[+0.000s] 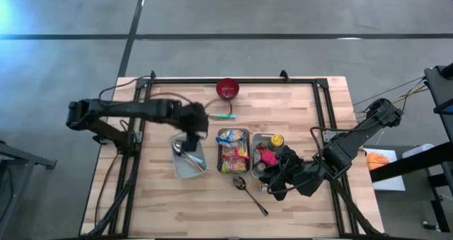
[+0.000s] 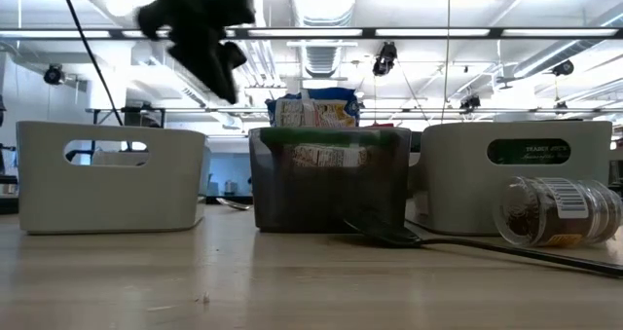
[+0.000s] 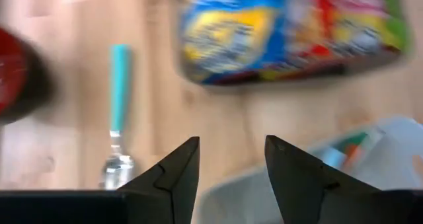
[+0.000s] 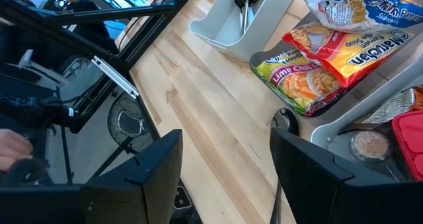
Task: Pick & Place Food Item
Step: Put the light green spoon into the left gray bin
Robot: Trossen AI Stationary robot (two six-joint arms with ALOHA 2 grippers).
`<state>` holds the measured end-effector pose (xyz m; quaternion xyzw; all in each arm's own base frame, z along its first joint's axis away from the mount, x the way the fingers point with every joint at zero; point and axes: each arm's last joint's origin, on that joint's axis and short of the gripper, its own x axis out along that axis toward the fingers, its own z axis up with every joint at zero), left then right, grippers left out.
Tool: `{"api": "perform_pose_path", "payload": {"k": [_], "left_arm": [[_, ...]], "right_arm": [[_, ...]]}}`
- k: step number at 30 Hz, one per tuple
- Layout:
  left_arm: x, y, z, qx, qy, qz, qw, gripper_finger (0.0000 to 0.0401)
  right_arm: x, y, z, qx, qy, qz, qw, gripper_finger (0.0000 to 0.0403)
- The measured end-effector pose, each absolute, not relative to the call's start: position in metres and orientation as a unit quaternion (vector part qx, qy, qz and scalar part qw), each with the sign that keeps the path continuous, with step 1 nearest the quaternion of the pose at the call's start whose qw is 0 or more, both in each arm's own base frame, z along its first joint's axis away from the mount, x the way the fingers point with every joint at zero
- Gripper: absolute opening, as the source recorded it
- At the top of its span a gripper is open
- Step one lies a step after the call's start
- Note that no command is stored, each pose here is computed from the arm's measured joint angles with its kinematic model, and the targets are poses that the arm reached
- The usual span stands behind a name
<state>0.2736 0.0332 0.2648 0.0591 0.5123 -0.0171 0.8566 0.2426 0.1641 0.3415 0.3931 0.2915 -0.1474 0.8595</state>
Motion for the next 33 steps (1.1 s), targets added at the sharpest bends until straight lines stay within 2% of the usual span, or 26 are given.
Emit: {"api": "perform_pose_path", "payload": {"k": [6, 13, 18, 24, 33], "left_arm": [[0.269, 0.082, 0.265, 0.029, 0.492, 0.058, 0.868, 0.0173], [0.276, 0.124, 0.245, -0.024, 0.523, 0.102, 0.846, 0.0173], [0.296, 0.134, 0.226, -0.023, 0.557, 0.076, 0.826, 0.0173], [0.314, 0.138, 0.211, 0.005, 0.578, -0.004, 0.816, 0.0173], [0.330, 0.146, 0.190, 0.030, 0.571, -0.018, 0.820, 0.0173]], "right_arm": [[0.242, 0.164, 0.342, 0.394, 0.291, -0.147, 0.859, 0.0225], [0.242, 0.164, 0.341, 0.395, 0.291, -0.148, 0.859, 0.0225], [0.242, 0.164, 0.341, 0.405, 0.289, -0.152, 0.854, 0.0225], [0.242, 0.164, 0.341, 0.425, 0.286, -0.159, 0.844, 0.0225], [0.241, 0.166, 0.341, 0.441, 0.284, -0.162, 0.836, 0.0225]]}}
